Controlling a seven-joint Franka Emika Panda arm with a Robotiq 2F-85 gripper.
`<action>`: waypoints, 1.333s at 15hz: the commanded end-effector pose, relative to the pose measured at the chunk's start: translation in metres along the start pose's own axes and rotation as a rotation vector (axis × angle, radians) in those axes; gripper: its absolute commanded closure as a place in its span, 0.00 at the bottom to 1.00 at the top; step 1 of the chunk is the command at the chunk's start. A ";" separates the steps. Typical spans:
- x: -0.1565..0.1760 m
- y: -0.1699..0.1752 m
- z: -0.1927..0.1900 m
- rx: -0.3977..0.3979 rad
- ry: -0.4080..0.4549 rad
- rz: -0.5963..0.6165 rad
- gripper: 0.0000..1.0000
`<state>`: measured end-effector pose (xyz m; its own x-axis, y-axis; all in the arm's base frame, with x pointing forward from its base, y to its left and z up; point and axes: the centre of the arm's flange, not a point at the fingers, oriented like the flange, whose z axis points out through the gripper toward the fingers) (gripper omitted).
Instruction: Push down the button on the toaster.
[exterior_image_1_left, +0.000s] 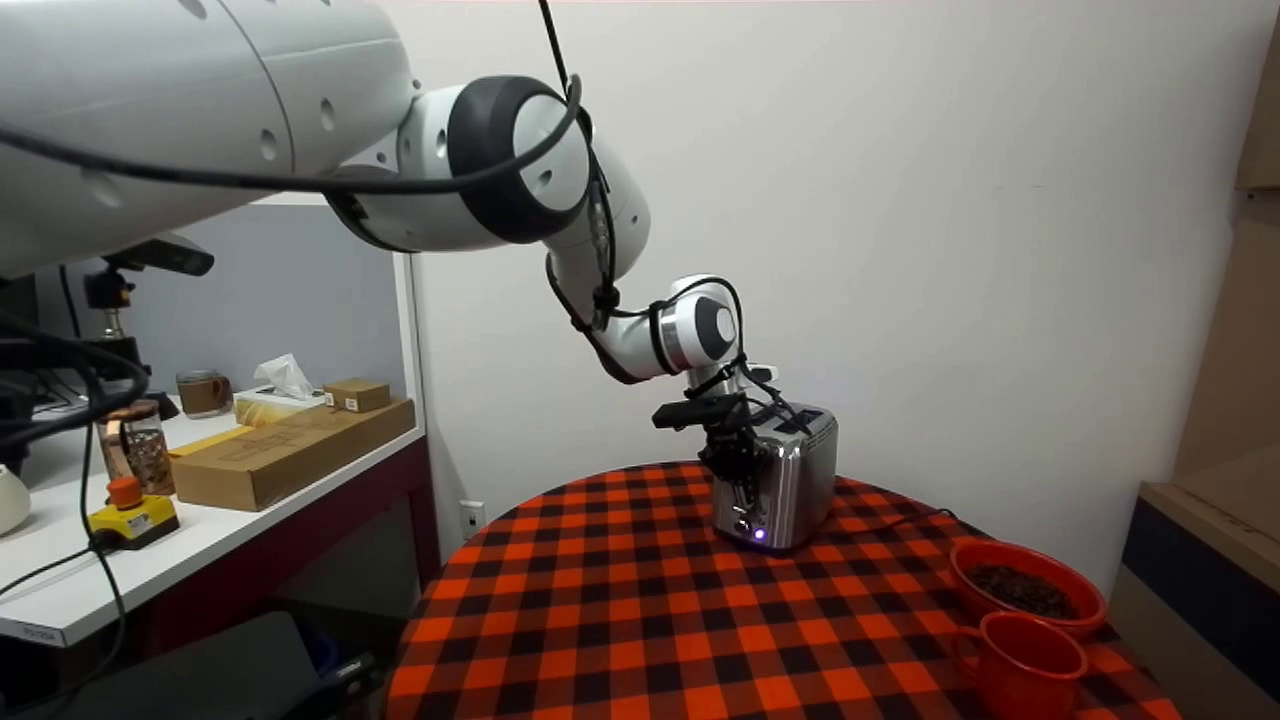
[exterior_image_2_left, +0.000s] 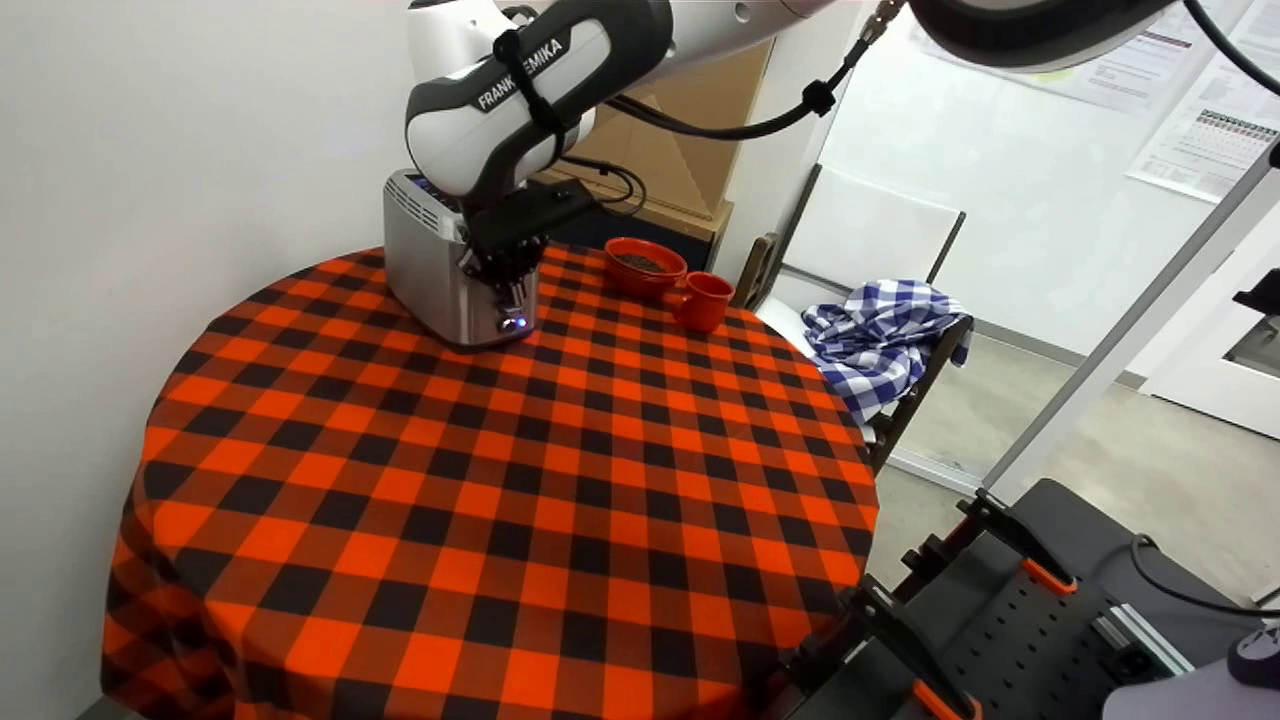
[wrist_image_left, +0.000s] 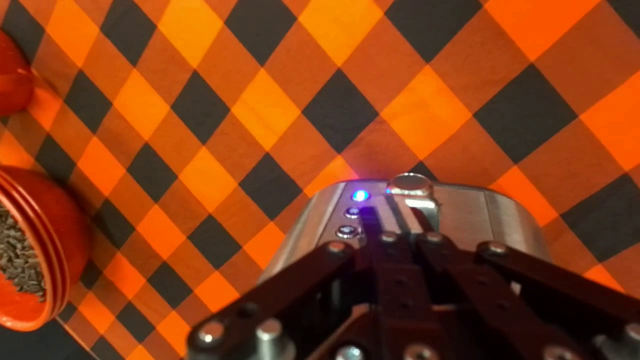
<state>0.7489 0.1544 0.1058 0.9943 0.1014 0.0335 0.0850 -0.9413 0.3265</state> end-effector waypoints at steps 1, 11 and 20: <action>-0.001 0.014 -0.019 0.138 -0.064 0.015 0.94; -0.055 0.106 -0.171 0.175 0.000 0.034 0.73; -0.147 0.082 -0.311 0.180 0.097 -0.030 0.08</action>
<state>0.6586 0.1522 0.3983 0.9803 0.1621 0.1124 0.1449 -0.9784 0.1473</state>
